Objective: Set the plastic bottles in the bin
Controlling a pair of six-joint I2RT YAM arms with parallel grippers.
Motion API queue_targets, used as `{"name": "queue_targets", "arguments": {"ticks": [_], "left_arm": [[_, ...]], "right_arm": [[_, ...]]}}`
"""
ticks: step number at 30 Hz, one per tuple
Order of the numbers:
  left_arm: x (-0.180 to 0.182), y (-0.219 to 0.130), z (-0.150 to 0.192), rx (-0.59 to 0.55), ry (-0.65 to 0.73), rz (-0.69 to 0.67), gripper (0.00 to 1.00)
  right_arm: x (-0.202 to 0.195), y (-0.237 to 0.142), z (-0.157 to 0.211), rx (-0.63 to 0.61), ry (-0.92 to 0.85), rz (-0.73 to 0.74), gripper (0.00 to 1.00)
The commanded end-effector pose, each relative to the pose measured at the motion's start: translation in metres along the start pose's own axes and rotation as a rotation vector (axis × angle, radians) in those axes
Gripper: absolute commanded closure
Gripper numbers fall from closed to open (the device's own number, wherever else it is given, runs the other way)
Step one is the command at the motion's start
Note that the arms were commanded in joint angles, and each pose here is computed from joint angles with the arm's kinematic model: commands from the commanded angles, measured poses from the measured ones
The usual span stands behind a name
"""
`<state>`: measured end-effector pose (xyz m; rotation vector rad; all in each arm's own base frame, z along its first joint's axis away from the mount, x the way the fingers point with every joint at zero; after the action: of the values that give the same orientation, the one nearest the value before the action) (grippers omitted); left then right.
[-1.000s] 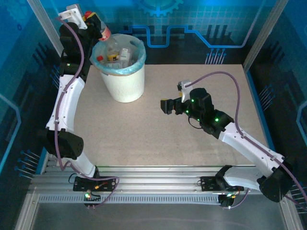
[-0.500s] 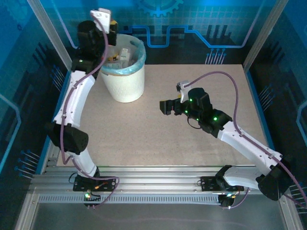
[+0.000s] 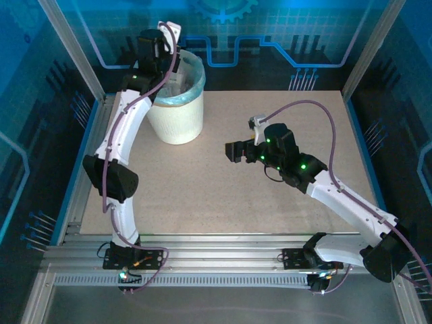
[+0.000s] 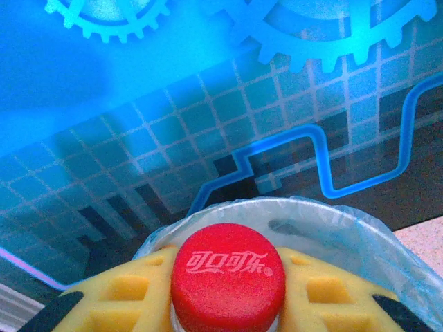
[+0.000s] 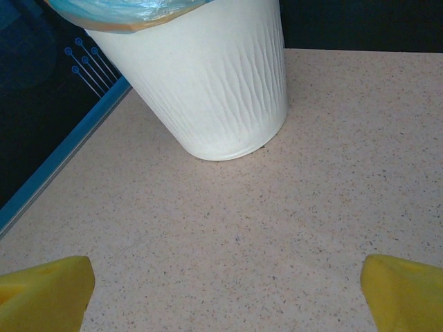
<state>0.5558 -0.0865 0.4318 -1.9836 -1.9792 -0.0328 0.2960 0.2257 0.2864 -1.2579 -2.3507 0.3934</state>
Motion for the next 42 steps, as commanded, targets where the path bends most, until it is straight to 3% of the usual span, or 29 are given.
{"name": "queue_targets", "arguments": {"ticks": [1,7,13,15,17,20,23,27,34,36,38,40,42], "left_arm": [[0.004,0.015,0.034,0.139,0.028,-0.062,1.00],[-0.003,0.030,0.059,0.229,0.067,-0.077,0.94],[0.000,0.032,0.056,0.224,0.139,-0.137,0.96],[0.000,0.033,0.058,0.229,0.144,-0.144,0.82],[-0.001,0.035,0.062,0.241,0.123,-0.132,0.79],[-0.009,0.035,0.067,0.255,0.075,-0.079,0.54],[-0.018,0.032,0.063,0.245,0.016,-0.017,0.48],[-0.025,0.025,0.051,0.222,-0.050,0.047,0.30],[-0.011,0.015,0.025,0.147,-0.057,0.001,0.44],[-0.008,0.012,0.020,0.133,-0.056,-0.003,0.40],[-0.009,0.007,0.014,0.119,-0.064,0.011,0.27],[-0.008,0.001,0.008,0.103,-0.087,0.022,0.25],[-0.006,-0.005,0.001,0.084,-0.098,0.022,0.30]], "right_arm": [[-0.003,-0.003,-0.009,-0.008,0.021,0.008,0.00],[-0.006,-0.001,-0.004,0.013,0.027,0.019,0.00],[-0.007,0.000,-0.004,0.015,0.035,0.019,0.00],[-0.007,0.001,-0.005,0.014,0.036,0.017,0.00],[-0.007,0.002,-0.005,0.015,0.037,0.016,0.00],[-0.006,0.003,-0.005,0.018,0.041,0.010,0.00],[-0.006,0.002,-0.005,0.019,0.042,0.010,0.00],[-0.008,0.000,-0.004,0.020,0.044,0.020,0.00],[-0.009,0.000,-0.002,0.023,0.055,0.020,0.00],[-0.010,-0.001,-0.003,0.020,0.057,0.021,0.00],[-0.010,0.000,-0.002,0.021,0.061,0.024,0.00],[-0.010,0.001,-0.001,0.025,0.063,0.023,0.00],[-0.011,0.002,-0.001,0.026,0.067,0.022,0.00]]}}
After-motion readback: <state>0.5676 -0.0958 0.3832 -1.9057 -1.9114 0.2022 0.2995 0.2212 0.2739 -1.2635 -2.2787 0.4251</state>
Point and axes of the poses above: each hand's point on the last joint's axis, 136 mm out from that joint toward the fingers, its own y axis out along the fingers, its own x axis along the line the jaws close on, z = x × y, the point moved 2 cm from there along -y, back along the fingers, and after that the axes turned 4 degrees about -y, right-handed, at the moved point
